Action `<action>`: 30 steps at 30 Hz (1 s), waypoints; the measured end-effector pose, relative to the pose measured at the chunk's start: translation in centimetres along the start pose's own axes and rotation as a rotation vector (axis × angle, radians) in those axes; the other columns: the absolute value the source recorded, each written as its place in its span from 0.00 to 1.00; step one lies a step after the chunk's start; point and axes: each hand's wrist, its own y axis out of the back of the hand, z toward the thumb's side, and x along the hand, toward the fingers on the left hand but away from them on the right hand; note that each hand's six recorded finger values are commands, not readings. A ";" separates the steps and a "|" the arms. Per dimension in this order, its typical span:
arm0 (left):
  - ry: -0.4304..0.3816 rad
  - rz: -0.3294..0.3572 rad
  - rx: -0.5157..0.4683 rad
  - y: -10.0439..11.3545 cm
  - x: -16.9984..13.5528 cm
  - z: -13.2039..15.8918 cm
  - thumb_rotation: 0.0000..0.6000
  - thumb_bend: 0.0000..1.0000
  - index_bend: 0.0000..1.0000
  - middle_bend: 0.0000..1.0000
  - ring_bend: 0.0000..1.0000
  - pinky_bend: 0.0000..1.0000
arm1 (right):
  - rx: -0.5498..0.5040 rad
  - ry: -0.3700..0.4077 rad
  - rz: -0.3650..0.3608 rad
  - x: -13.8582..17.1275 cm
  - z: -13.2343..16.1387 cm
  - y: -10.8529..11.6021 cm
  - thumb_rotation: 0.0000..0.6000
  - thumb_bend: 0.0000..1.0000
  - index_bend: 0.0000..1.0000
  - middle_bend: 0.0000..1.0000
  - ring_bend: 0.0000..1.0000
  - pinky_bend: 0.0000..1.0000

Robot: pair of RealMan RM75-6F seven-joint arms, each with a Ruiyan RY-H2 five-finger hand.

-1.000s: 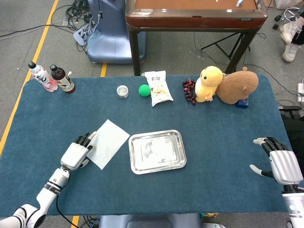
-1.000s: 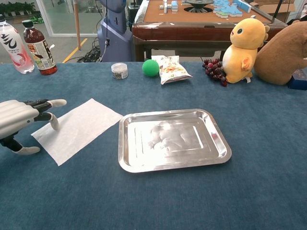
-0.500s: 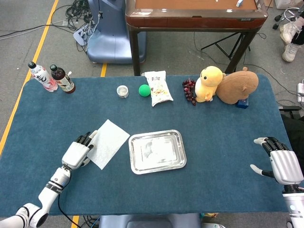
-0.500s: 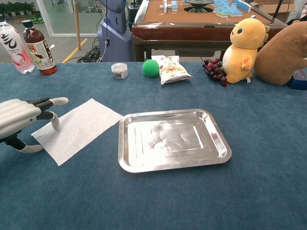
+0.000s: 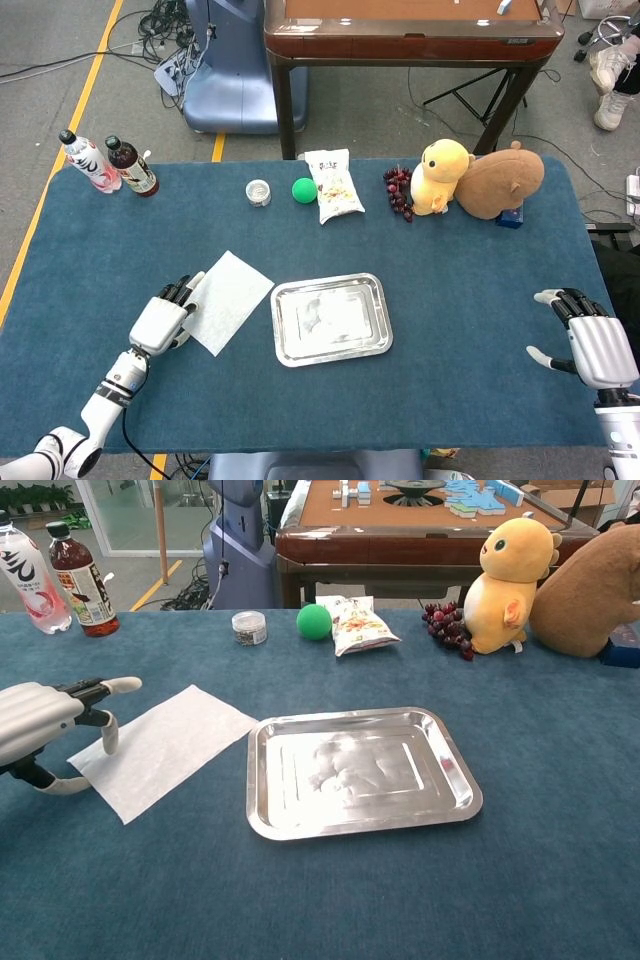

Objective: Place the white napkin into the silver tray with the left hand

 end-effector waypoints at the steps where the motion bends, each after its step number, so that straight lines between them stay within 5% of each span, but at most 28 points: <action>1: 0.001 0.001 -0.001 0.0 0.0 0.0 1.00 0.23 0.48 0.00 0.00 0.20 | 0.000 0.000 0.000 0.0 0.0 0.0 1.00 0.05 0.28 0.28 0.18 0.29; 30: 0.004 0.019 -0.016 -0.1 0.0 -0.3 1.00 0.40 0.56 0.00 0.00 0.21 | -0.002 -0.002 -0.001 0.0 0.0 0.0 1.00 0.05 0.27 0.28 0.18 0.29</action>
